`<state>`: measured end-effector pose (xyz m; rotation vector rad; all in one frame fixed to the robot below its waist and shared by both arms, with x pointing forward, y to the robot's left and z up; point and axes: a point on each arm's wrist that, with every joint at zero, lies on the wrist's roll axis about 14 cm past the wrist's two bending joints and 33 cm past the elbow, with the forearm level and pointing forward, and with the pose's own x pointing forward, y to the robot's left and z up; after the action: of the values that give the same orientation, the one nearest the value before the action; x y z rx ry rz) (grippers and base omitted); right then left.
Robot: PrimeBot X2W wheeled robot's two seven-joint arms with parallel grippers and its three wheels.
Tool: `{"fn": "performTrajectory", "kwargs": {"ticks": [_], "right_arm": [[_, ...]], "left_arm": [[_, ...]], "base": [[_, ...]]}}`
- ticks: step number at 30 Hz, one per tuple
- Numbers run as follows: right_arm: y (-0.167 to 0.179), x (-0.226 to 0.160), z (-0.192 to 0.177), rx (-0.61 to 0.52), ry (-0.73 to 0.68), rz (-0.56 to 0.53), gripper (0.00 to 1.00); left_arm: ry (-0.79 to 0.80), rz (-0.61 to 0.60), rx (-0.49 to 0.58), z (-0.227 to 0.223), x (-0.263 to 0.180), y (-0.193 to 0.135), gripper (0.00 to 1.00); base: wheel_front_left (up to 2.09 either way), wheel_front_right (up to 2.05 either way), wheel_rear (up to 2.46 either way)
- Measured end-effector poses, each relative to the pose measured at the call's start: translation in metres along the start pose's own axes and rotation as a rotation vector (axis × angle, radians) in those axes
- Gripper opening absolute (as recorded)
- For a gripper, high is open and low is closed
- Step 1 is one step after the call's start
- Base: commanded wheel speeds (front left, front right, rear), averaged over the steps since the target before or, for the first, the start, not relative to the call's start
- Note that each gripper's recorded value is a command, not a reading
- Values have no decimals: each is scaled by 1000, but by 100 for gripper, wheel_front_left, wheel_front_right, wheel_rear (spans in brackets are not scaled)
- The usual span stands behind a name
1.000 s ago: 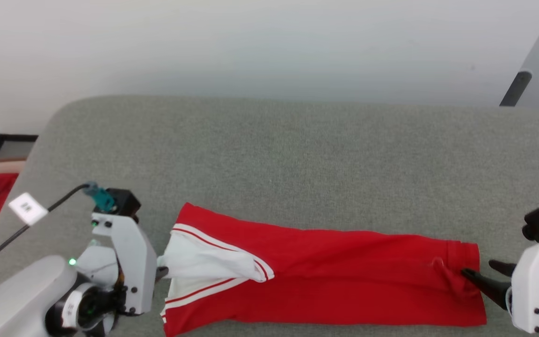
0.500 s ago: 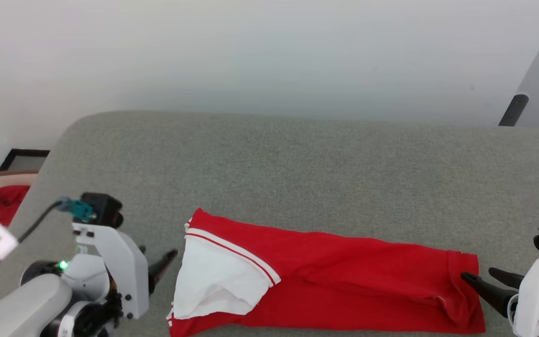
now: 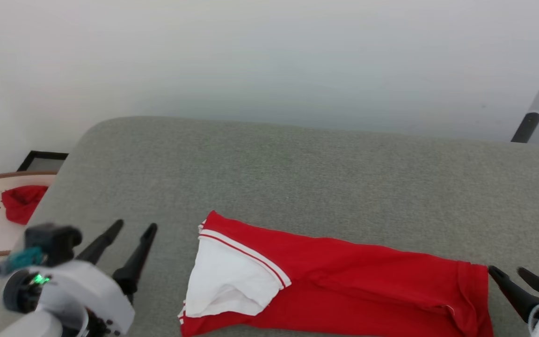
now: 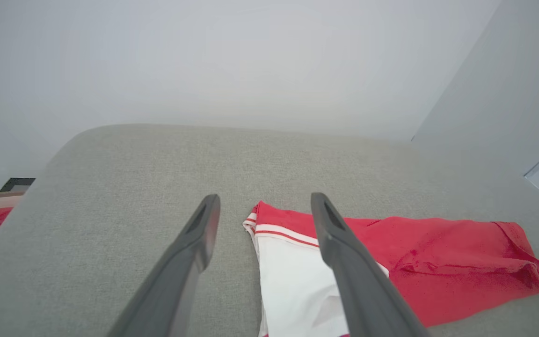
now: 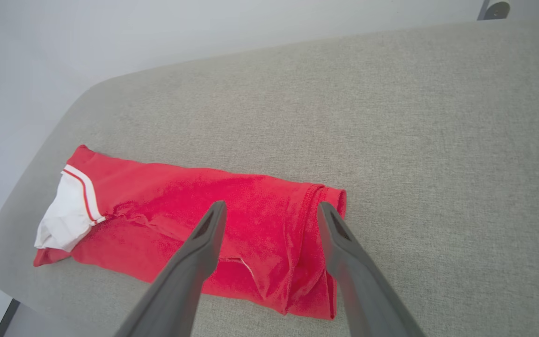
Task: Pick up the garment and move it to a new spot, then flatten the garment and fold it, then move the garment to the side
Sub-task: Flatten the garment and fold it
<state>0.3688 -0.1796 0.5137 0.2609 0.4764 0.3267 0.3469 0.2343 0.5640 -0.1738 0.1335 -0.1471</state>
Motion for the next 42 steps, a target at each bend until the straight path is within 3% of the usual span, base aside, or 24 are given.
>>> {"fn": "performTrajectory", "kwargs": {"ticks": [6,12,34,35,36,42], "right_arm": [[-20,3,-16,39,50,-79,100],[-35,13,-44,87,192,-139,100],[-47,86,-104,129,596,-152,100],[-46,88,-105,122,608,-148,63],[-46,89,-106,121,616,-145,0],[-44,94,-104,110,625,-128,0]], "left_arm": [[-103,79,10,-3,-17,21,100],[-159,153,-21,-8,-22,36,100],[-166,249,-80,-53,-1,60,100],[-168,251,-84,-54,-1,60,100],[-167,256,-82,-55,-1,62,100],[-177,285,-94,-57,-3,69,100]], "base": [[0,0,0],[0,0,0],[0,0,0],[0,0,0],[0,0,0],[0,0,0]]}}
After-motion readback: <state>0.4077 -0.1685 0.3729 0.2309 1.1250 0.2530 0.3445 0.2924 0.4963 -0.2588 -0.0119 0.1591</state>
